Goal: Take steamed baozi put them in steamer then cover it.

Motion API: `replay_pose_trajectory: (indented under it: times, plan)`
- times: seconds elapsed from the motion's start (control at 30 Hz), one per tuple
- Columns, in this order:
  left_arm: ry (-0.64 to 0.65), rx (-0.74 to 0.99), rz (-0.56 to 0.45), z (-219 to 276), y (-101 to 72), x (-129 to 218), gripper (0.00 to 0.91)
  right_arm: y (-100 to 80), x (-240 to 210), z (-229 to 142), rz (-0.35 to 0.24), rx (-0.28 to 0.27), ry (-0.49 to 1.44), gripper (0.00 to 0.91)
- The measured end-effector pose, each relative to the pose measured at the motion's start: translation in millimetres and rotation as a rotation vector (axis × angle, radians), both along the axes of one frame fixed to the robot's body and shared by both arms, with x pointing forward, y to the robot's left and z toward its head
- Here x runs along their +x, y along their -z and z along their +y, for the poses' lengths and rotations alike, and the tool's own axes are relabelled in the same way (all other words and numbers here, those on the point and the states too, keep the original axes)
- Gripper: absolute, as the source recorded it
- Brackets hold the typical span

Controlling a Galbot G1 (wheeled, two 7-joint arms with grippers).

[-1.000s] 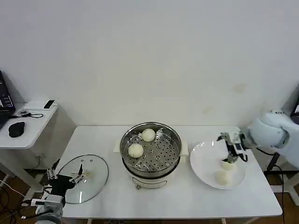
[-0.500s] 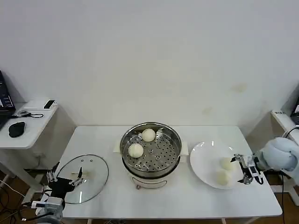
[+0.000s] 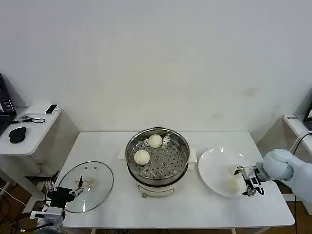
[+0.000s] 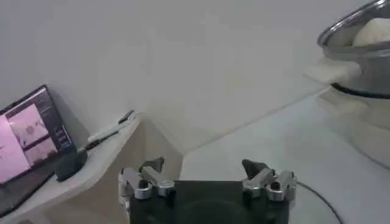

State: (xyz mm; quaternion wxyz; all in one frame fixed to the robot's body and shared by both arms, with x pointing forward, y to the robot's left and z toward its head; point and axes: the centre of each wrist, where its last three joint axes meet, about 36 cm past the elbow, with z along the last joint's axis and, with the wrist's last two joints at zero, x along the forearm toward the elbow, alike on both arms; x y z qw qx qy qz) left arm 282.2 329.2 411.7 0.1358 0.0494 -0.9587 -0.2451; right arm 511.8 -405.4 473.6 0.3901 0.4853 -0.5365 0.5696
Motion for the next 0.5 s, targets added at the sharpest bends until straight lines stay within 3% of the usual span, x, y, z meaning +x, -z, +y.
replay_pose_trajectory:
  times: [0.37,0.5]
  plan:
    - [0.003,-0.009,0.005,-2.5,2.4,-0.1,0.907,11.0,5.9,3.5,0.02,-0.005,0.035,0.645]
    - [0.005,-0.011,0.005,-4.2,2.9,-0.4,0.907,10.5,6.5,4.5,0.028,-0.003,0.048,0.625]
